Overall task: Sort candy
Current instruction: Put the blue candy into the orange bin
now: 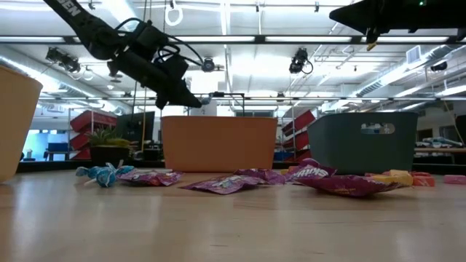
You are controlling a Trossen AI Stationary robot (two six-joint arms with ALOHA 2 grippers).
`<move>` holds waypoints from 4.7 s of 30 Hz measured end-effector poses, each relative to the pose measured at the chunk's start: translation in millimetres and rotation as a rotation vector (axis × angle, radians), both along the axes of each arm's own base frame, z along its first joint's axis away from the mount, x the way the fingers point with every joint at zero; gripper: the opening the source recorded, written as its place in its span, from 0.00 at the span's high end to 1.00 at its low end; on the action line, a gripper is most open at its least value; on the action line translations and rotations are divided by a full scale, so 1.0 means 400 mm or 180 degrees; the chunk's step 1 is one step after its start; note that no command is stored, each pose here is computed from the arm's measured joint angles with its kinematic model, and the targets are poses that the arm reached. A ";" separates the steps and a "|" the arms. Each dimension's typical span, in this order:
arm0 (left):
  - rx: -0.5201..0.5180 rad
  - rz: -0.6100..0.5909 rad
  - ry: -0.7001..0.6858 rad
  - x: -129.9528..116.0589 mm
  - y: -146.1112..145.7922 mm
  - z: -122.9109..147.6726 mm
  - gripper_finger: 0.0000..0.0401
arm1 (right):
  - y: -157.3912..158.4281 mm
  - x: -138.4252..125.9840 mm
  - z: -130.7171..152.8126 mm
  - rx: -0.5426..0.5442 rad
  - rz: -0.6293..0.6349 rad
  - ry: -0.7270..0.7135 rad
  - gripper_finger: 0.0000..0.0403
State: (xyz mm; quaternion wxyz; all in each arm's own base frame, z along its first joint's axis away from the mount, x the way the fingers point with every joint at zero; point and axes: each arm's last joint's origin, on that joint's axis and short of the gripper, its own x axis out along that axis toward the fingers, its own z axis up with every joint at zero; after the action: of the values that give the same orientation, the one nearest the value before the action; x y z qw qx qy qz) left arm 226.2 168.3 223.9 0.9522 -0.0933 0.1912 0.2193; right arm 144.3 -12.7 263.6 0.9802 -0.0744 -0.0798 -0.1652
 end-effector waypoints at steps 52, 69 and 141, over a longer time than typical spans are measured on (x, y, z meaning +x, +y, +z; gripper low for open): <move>-0.0267 0.0335 0.0314 -0.017 0.001 -0.027 0.86 | 0.000 0.001 -0.003 0.0002 0.0001 0.0037 1.00; -0.0234 0.0002 -0.0074 0.011 -0.031 0.006 0.86 | 0.000 0.001 -0.003 0.0002 0.0001 0.0043 1.00; -0.0521 -0.1094 0.1003 -0.036 -0.414 -0.149 0.86 | 0.000 0.001 -0.005 0.0002 0.0002 0.0075 1.00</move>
State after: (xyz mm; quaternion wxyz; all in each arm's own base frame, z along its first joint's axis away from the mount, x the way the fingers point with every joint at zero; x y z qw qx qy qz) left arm 211.6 2.6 164.1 0.9232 -0.1009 0.3675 0.0497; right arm 144.7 -12.6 261.5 0.9812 -0.0759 -0.0682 -0.1640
